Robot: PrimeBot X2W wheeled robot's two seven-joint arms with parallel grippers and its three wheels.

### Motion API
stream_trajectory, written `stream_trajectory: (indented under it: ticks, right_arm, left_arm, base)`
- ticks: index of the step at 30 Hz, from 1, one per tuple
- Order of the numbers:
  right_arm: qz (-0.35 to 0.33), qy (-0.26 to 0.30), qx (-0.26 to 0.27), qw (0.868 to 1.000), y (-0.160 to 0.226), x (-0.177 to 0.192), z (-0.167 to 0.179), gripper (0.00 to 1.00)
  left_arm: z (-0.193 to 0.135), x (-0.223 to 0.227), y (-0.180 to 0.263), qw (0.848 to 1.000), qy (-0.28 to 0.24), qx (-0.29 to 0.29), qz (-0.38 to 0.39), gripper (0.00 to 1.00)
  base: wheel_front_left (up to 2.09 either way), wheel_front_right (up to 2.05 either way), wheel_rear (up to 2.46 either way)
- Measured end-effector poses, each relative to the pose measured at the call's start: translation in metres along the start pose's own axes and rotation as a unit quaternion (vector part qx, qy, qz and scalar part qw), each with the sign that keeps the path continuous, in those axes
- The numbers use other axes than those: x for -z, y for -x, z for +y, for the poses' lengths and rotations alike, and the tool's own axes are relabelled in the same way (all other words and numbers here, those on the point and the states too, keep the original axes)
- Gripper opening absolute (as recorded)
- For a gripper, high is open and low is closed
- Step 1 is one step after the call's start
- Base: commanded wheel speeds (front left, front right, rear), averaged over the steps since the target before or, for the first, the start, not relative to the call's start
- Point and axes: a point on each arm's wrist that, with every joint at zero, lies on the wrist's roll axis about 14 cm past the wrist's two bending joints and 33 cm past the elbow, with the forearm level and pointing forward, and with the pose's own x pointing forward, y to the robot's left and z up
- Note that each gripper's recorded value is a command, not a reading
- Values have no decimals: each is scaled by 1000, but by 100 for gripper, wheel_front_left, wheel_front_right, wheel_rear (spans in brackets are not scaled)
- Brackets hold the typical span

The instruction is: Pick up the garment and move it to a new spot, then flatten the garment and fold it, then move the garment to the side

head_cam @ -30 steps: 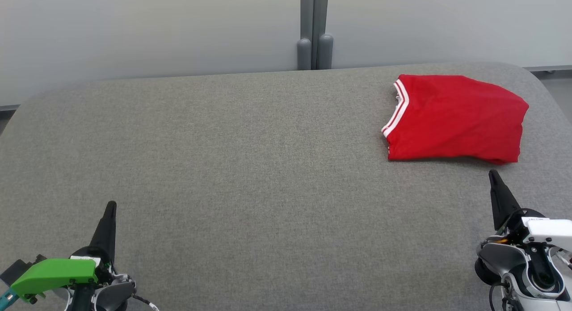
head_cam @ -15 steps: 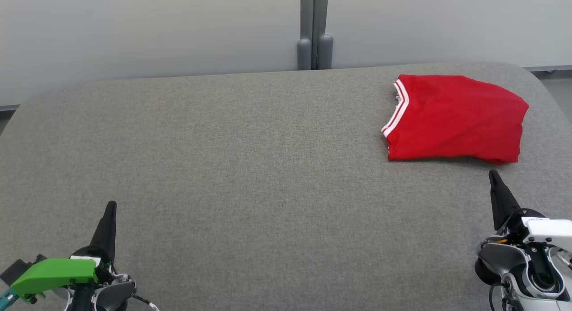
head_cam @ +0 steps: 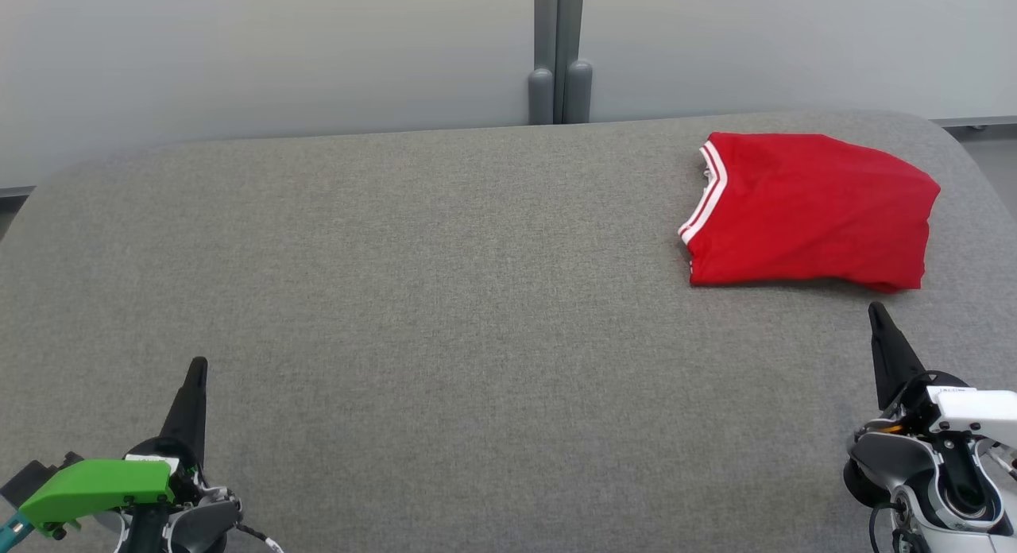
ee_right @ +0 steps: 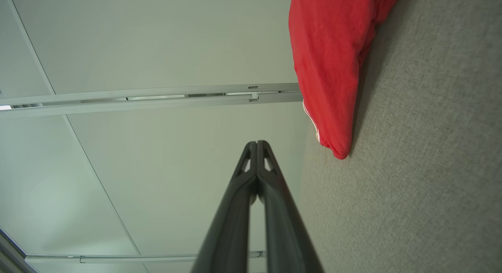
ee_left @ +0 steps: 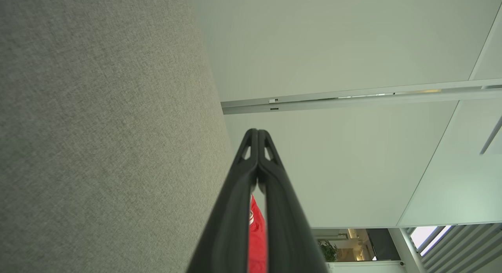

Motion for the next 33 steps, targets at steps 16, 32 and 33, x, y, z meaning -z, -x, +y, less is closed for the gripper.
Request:
stream_trajectory:
  ticks: [16,32,33]
  right_arm:
    - [0,-1,0,1000,0,0,0,0]
    - [0,-2,0,1000,0,1,0,0]
    - [0,-2,0,1000,0,1,0,0]
  left_arm:
    - [0,0,0,1000,0,0,0,0]
    - [0,0,0,1000,0,0,0,0]
    - [0,0,0,1000,0,0,0,0]
  base:
    - [0,0,0]
    - [0,0,0]
    - [0,0,0]
